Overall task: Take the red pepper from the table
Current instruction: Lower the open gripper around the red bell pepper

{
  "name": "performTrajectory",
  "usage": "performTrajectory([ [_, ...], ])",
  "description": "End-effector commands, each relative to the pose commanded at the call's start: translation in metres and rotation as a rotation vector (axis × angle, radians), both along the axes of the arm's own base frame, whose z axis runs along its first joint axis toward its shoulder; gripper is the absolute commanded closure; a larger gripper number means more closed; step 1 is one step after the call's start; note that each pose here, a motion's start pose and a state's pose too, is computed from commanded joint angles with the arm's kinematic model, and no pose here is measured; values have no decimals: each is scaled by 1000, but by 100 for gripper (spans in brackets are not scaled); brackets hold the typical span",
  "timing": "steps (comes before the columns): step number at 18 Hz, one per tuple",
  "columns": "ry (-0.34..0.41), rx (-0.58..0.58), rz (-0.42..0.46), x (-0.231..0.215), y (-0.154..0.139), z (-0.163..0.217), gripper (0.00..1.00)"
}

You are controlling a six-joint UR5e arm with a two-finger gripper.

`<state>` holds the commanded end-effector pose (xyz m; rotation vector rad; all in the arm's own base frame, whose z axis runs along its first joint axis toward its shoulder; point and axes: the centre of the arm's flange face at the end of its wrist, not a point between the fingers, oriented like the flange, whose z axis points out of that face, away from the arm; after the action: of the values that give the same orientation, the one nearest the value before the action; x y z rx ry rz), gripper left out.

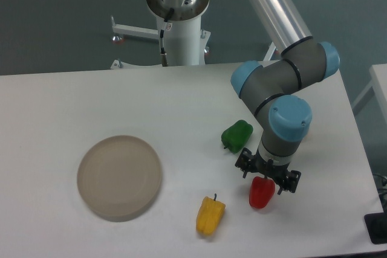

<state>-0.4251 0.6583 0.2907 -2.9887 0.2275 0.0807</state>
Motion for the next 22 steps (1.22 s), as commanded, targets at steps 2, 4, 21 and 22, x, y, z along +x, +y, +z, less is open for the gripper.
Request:
performTrajectory([
  [2,-3,-5,0,0,0,-5,0],
  [4,-11,-13,2,0,0,-11,0],
  [21,8,-4,-7,-5,6,-40,0],
  [22,10,-4,-6,-5,6,-40,0],
])
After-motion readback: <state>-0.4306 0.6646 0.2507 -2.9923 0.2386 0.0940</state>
